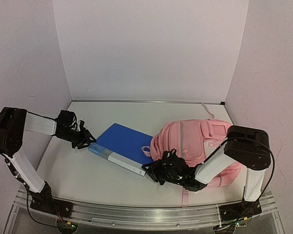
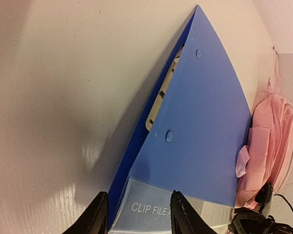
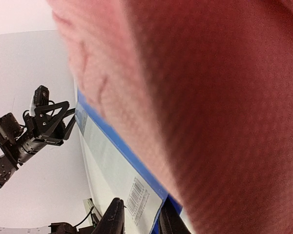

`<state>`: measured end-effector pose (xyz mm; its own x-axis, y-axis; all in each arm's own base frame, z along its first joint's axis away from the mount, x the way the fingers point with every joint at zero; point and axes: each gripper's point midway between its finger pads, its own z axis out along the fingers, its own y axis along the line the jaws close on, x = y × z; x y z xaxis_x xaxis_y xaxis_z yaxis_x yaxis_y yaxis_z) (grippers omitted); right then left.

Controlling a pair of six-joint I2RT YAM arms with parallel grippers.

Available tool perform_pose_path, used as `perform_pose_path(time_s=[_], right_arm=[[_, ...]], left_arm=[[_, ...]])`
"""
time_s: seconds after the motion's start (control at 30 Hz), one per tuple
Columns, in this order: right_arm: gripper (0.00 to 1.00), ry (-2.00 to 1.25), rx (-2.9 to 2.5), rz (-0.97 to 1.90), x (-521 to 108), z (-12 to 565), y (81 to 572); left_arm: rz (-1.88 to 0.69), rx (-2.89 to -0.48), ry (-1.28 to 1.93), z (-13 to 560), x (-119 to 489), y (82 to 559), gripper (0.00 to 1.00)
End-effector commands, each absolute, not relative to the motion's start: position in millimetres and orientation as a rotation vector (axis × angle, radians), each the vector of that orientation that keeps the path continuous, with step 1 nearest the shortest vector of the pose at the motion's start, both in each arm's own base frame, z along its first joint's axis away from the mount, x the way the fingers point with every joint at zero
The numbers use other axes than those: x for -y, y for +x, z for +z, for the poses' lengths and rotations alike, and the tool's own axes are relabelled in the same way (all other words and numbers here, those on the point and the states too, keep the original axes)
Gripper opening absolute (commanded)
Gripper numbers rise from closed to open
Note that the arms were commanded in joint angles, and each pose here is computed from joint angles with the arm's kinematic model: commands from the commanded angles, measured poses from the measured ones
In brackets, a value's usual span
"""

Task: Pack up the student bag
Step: Pick up the files from the center of the board.

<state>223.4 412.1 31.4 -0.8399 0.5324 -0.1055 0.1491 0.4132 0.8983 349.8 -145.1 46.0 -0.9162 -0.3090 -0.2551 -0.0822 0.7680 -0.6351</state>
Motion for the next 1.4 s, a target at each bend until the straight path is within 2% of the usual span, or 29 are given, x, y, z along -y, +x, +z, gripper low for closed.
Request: perform_pose_path(time_s=[0.0,0.17,0.27,0.33,0.47,0.57,0.67,0.83,1.03,1.37], right_arm=[[0.24,0.503,-2.183,1.682,-437.5,69.2,215.2],[0.23,0.482,-2.144,1.744,-442.1,75.4,214.2],[0.11,0.479,-2.088,1.780,-439.5,88.0,215.6],[0.00,0.493,-2.051,1.789,-434.0,98.3,217.0],[0.00,0.536,-2.004,1.776,-421.1,109.7,220.6],[0.00,0.554,-1.993,1.784,-417.6,112.6,221.3],[0.00,0.563,-1.977,1.811,-416.5,116.7,220.2],[0.00,0.567,-1.957,1.826,-413.5,121.8,219.8],[0.00,0.581,-1.956,1.822,-409.9,119.3,219.4],[0.00,0.609,-1.895,1.889,-405.8,136.4,219.7]], left_arm=[[-1.049,-2.598,-0.280,66.4,160.8,332.0,0.38],[-1.149,-2.530,-0.293,83.9,166.8,322.6,0.37],[-1.163,-2.507,-0.295,91.3,166.1,319.1,0.40],[-1.133,-2.503,-0.325,90.6,160.7,316.8,0.53],[-1.054,-2.489,-0.383,92.2,148.0,313.3,0.76],[-1.078,-2.480,-0.400,95.1,149.0,311.0,0.83],[-1.077,-2.491,-0.408,91.8,148.6,309.9,0.86],[-0.906,-2.540,-0.463,81.2,129.1,310.6,0.88],[-0.807,-2.460,-0.493,102.8,113.2,313.5,0.94],[-0.998,-2.533,-0.505,76.1,132.8,307.2,0.97]])
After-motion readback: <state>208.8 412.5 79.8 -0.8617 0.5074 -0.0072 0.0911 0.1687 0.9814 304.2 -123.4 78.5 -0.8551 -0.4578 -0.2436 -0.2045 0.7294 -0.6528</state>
